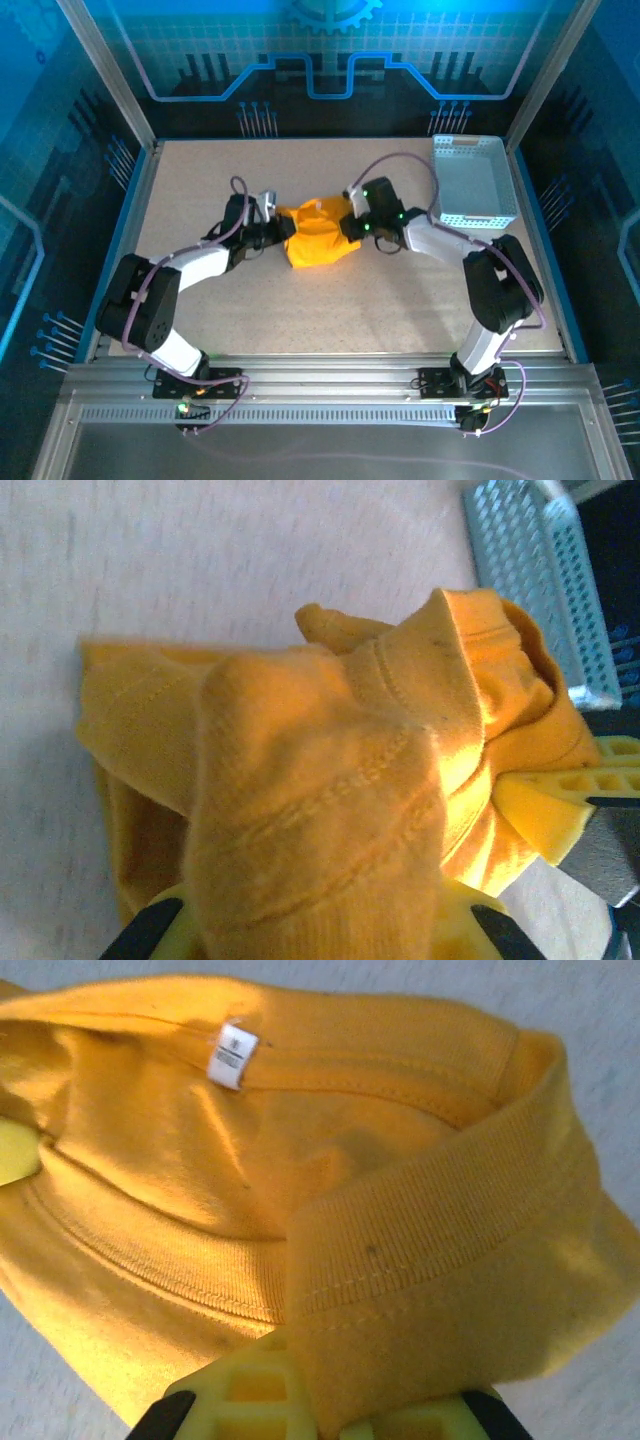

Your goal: Fold the inside-out t-shirt

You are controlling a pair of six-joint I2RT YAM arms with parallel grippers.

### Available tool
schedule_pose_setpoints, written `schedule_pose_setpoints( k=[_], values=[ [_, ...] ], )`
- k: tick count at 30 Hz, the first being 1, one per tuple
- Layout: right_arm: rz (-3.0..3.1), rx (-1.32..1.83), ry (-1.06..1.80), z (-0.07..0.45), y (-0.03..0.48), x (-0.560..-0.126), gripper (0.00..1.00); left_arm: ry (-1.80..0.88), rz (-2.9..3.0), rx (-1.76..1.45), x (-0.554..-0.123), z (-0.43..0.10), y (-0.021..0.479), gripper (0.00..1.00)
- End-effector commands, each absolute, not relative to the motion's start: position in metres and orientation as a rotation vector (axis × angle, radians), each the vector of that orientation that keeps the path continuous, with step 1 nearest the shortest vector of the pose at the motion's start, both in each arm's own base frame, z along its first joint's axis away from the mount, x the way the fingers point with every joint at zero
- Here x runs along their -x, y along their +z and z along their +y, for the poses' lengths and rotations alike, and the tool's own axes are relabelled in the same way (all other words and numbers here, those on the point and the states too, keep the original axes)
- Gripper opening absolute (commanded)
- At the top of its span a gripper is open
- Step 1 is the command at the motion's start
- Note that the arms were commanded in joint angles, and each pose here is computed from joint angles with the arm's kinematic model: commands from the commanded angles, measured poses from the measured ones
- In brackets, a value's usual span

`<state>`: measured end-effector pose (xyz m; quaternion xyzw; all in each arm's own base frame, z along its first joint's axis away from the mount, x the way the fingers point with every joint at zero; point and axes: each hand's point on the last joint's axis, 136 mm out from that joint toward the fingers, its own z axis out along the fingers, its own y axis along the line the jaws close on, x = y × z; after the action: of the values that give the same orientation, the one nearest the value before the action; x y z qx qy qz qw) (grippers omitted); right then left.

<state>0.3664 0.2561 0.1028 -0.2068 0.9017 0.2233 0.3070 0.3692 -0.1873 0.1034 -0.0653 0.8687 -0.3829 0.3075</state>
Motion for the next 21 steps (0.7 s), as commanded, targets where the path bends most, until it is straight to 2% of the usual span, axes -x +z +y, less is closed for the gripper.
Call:
schedule_pose_setpoints(
  k=[1,5,13,17,21],
  values=[
    [2.23,0.498,0.575,0.251,0.143,-0.356,0.0,-1.094,2.153,0.084,-0.353,-0.2,0.143,0.0],
    [2.275,0.447,0.602,0.236,0.126,-0.32,0.0,-1.134,2.187,0.053,-0.314,-0.214,0.136,0.0],
    [2.383,0.361,0.628,0.212,0.087,-0.271,0.0,-1.126,2.255,0.111,-0.258,-0.207,0.103,0.0],
    [2.401,0.323,0.657,0.208,0.081,-0.259,0.02,-1.129,2.323,0.151,-0.245,-0.207,0.082,0.0],
    [2.442,0.309,0.646,0.212,0.076,-0.265,0.02,-1.091,2.366,0.188,-0.253,-0.208,0.068,0.0]
  ],
)
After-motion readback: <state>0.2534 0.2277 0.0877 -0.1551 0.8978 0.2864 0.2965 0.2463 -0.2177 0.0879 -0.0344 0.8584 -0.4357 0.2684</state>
